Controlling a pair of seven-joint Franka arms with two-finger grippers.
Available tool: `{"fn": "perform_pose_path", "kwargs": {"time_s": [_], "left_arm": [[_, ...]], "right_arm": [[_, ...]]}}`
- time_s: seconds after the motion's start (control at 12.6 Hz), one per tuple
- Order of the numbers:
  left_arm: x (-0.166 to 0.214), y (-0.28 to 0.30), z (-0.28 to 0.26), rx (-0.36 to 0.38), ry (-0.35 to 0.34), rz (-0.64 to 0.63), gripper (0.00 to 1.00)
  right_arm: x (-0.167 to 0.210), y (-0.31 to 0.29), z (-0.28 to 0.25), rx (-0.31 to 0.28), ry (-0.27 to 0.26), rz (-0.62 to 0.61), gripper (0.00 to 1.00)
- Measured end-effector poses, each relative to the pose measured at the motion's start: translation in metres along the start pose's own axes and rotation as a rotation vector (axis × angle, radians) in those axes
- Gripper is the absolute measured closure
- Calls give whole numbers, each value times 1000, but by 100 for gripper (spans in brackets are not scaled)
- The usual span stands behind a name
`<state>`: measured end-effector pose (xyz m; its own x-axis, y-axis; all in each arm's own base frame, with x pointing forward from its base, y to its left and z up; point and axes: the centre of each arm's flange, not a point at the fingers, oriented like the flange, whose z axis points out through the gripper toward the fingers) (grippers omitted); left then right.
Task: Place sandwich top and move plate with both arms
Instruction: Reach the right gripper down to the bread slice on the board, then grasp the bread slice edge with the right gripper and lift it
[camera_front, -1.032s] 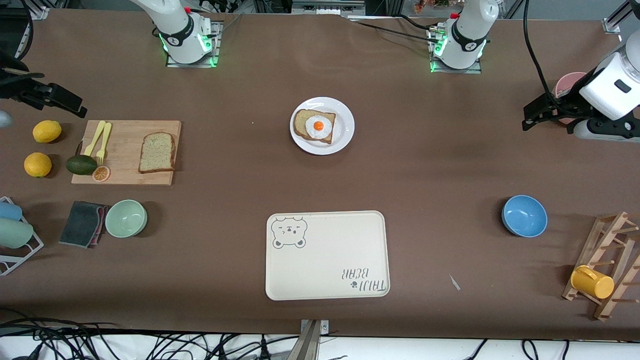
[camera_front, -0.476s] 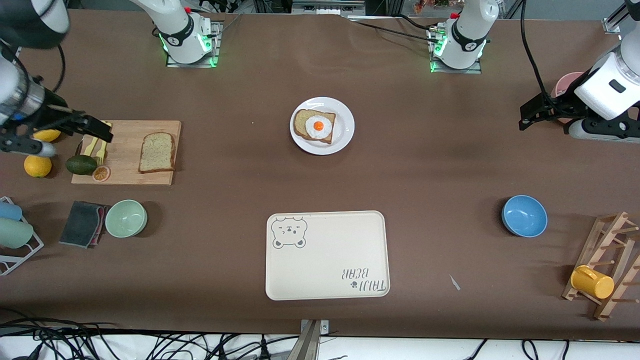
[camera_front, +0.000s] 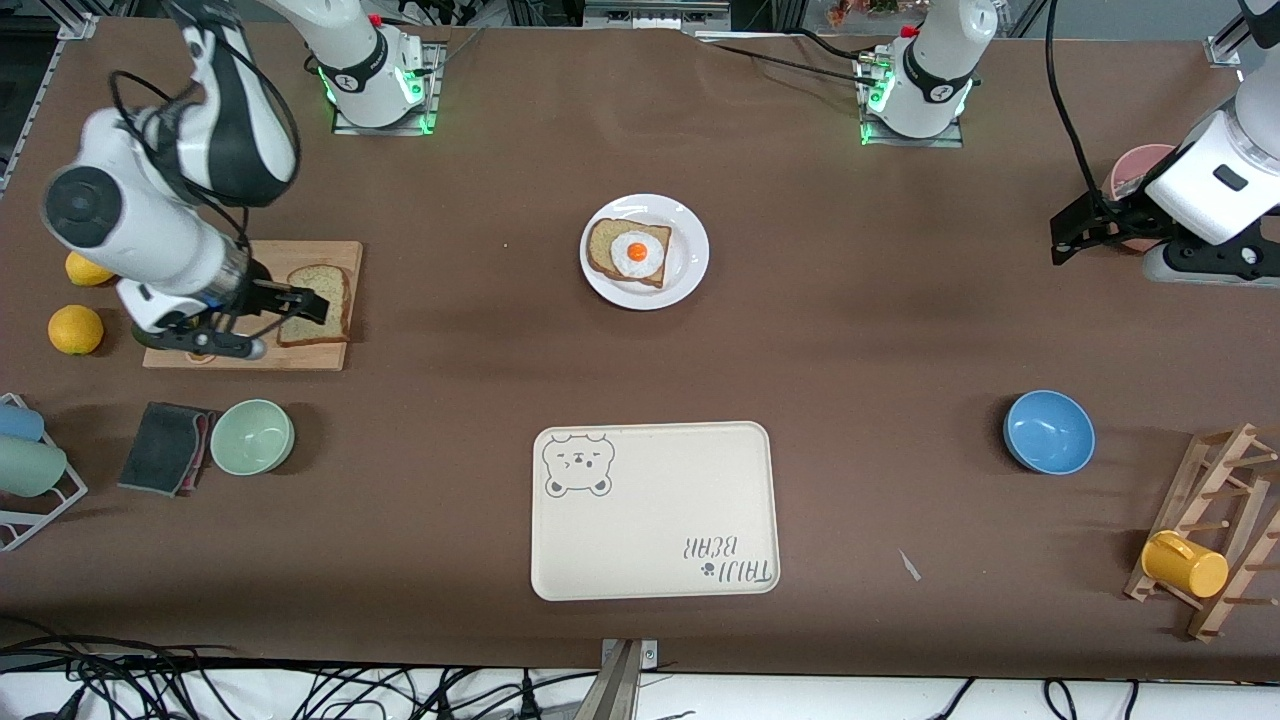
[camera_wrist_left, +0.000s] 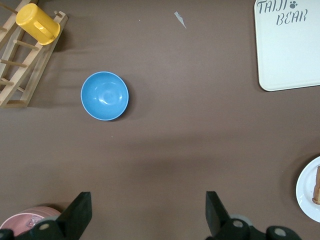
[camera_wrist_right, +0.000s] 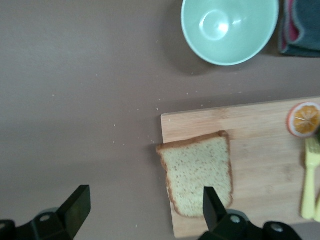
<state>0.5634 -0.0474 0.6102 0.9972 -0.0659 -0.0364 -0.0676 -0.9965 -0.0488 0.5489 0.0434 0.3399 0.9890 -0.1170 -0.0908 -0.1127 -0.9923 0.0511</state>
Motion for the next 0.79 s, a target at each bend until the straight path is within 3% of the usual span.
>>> {"fn": "perform_pose_path", "kwargs": {"time_s": [0.48,0.79], "left_arm": [[2,1,3,0,-6,3,0],[5,0,8,0,-14,0,0]], "right_arm": [[-4,-19,82,-49,-33,81,1],[-8,-31,110,-80,-69,85,12]]}}
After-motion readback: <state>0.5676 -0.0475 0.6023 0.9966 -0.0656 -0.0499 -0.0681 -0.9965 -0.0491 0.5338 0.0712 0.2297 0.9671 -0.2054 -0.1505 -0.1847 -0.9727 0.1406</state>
